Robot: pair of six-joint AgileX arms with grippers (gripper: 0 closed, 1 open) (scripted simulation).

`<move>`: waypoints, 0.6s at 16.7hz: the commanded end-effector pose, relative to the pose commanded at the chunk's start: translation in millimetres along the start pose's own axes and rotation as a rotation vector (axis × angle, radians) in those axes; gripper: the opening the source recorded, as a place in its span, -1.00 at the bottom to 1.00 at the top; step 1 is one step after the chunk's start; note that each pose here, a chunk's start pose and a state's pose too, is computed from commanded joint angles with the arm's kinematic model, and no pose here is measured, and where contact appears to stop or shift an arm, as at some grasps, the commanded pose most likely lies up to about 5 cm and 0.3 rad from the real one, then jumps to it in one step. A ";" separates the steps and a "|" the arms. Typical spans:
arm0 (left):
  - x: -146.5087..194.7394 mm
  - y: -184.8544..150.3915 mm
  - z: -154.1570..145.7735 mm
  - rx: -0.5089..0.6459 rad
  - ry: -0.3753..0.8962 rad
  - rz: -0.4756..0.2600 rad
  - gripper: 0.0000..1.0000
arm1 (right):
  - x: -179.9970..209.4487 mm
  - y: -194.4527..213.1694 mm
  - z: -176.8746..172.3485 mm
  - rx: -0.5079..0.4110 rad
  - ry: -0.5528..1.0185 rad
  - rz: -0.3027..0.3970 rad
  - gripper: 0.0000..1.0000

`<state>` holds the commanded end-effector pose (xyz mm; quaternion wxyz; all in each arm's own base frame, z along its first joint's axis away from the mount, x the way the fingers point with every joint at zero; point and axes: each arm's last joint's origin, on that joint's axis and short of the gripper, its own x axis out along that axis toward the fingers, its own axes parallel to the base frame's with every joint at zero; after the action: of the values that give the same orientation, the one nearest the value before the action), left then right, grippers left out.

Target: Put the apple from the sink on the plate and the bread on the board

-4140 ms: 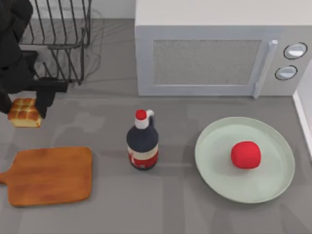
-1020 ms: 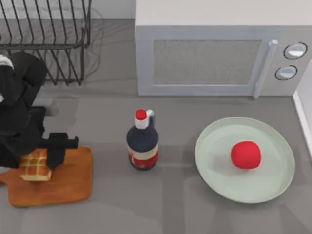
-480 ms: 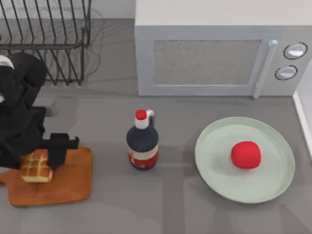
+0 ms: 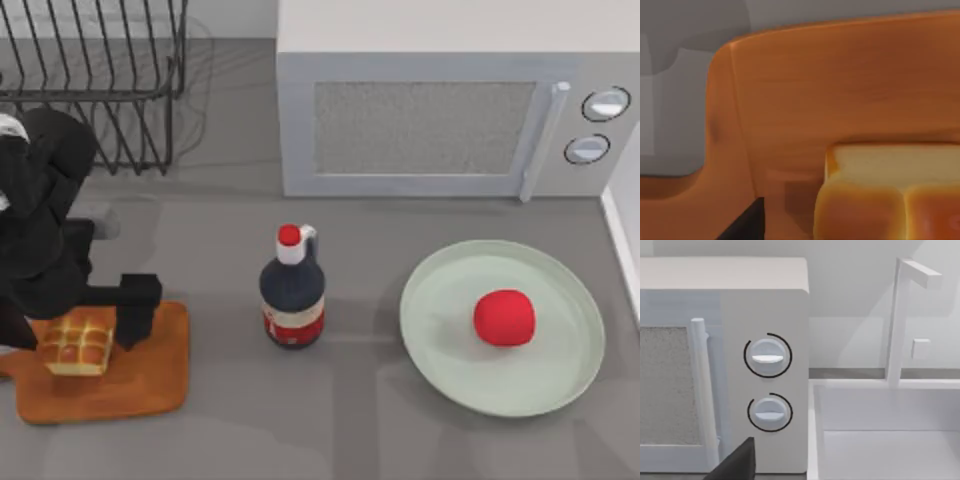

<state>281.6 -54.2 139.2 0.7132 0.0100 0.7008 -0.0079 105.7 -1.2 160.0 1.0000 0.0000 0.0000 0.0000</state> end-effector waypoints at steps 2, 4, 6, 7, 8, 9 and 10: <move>0.0 0.0 0.0 0.000 0.000 0.000 1.00 | 0.0 0.0 0.0 0.000 0.000 0.000 1.00; -0.3 0.1 0.0 0.000 -0.001 0.000 1.00 | 0.0 0.0 0.0 0.000 0.000 0.000 1.00; -2.9 0.1 0.2 0.001 -0.016 -0.003 1.00 | 0.0 0.0 0.0 0.000 0.000 0.000 1.00; -7.1 0.6 -0.8 0.002 -0.040 -0.007 1.00 | 0.0 0.0 0.0 0.000 0.000 0.000 1.00; -12.5 1.7 -3.2 0.004 -0.074 -0.012 1.00 | 0.0 0.0 0.0 0.000 0.000 0.000 1.00; -19.1 3.2 -6.9 0.004 -0.115 -0.019 1.00 | 0.0 0.0 0.0 0.000 0.000 0.000 1.00; -26.0 5.3 -12.0 0.004 -0.163 -0.026 1.00 | 0.0 0.0 0.0 0.000 0.000 0.000 1.00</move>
<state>269.2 -48.7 165.0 0.7676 0.0019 0.6406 -0.0193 105.7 -1.2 160.0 1.0000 0.0000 0.0000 0.0000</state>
